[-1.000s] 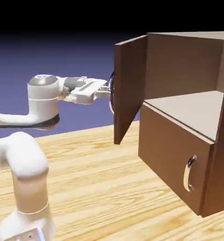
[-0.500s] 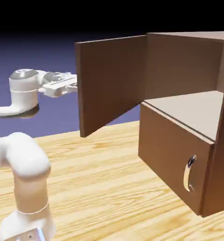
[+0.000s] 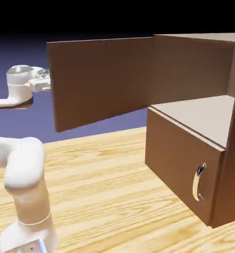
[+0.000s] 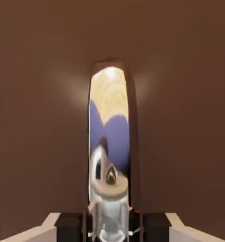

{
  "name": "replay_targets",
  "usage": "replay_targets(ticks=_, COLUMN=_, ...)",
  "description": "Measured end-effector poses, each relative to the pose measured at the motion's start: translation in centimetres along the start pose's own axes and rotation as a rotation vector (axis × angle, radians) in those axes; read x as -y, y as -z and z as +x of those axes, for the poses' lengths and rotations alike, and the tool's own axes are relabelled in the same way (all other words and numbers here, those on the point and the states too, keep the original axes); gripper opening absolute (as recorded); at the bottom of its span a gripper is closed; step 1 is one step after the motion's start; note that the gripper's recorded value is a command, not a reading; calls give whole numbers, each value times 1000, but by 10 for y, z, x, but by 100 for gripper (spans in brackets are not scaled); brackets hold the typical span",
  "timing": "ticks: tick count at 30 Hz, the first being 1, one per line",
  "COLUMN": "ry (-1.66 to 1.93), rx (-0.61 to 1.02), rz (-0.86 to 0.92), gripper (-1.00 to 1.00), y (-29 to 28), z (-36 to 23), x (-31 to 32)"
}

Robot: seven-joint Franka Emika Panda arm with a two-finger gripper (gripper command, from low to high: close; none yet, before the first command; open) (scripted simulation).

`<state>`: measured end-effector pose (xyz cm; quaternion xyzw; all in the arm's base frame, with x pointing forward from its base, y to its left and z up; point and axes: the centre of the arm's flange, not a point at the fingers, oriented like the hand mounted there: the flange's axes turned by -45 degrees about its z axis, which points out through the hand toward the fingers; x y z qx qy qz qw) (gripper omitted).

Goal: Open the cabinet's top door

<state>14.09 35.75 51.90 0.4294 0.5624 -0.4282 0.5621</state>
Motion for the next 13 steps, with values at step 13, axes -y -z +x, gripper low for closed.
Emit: replay_targets(ticks=13, ry=0, rx=1, rz=209, gripper=-100, y=91, z=0, x=-40)
